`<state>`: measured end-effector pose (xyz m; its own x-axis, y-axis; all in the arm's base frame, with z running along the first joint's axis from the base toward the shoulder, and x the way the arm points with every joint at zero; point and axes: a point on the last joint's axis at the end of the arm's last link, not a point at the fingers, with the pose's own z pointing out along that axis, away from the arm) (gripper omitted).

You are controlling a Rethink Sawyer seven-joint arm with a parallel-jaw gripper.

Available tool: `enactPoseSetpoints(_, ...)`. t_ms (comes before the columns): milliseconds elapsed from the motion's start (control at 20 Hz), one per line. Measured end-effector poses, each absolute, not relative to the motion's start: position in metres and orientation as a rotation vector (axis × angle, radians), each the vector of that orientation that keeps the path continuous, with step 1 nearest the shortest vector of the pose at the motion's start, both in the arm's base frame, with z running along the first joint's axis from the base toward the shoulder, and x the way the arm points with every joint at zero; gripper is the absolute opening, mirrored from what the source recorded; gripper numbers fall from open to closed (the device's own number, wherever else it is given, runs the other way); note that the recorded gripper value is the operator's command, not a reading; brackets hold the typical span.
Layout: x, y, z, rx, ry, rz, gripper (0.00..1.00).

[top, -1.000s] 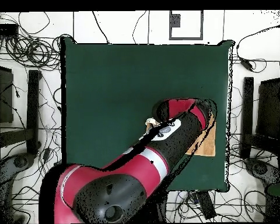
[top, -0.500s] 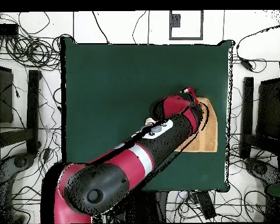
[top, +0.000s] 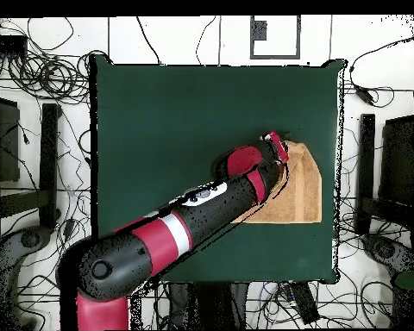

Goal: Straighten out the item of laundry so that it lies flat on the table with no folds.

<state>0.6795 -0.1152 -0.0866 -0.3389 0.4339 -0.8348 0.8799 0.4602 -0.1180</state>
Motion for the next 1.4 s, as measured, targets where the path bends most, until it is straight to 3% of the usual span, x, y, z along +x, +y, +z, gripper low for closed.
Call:
enactPoseSetpoints(350,0.668,-0.111,-0.076,1.247,1.953,-0.77,1.0)
enactPoseSetpoints(600,0.646,-0.118,-0.036,1.691,1.994,-0.918,1.0)
enactPoseSetpoints(750,0.637,-0.124,-0.01,1.748,1.998,-1.028,1.0)
enactPoseSetpoints(1400,0.654,-0.121,0.049,1.276,1.983,-1.26,1.0)
